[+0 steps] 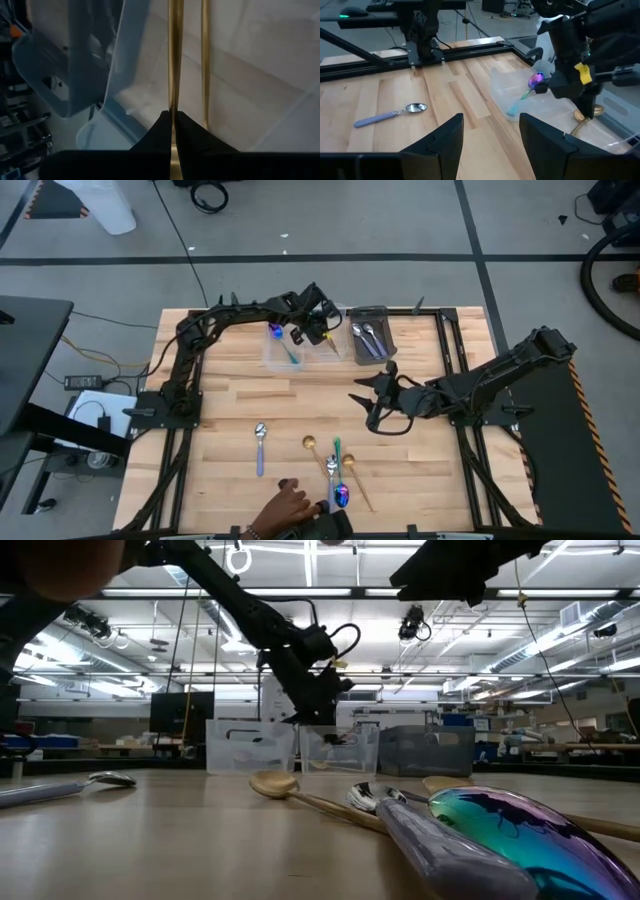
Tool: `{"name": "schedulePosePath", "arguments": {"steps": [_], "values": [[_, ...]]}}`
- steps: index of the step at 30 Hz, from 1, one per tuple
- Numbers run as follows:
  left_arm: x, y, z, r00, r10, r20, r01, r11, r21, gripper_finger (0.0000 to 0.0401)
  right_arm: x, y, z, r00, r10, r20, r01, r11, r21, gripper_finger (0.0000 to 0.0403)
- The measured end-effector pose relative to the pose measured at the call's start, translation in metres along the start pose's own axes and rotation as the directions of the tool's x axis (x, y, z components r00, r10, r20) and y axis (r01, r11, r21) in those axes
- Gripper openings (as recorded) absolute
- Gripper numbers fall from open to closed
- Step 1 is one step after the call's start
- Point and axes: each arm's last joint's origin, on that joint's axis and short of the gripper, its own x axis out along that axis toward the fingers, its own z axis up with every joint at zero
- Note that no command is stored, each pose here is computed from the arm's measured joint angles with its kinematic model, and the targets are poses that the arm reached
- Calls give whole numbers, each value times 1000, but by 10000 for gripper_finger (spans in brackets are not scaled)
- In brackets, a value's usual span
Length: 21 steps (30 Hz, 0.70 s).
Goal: Sort silverware by color (type)
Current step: Put the gold spoon into the right transparent bin
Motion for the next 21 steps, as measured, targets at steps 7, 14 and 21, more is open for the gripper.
{"name": "schedulePosePath", "arguments": {"steps": [7,14,21], "values": [[0,1,-3,1000,11,-8,-12,999,-43,16,0,0,0,1000,-1,-3,1,1000,-5,203],[1,-1,-6,1000,-4,-16,2,995,-104,16,0,0,0,1000,-1,-3,1,1000,-7,203],[2,-2,-7,1000,-5,-21,3,992,-125,37,0,0,0,1000,-1,-4,1,1000,-5,203]]}}
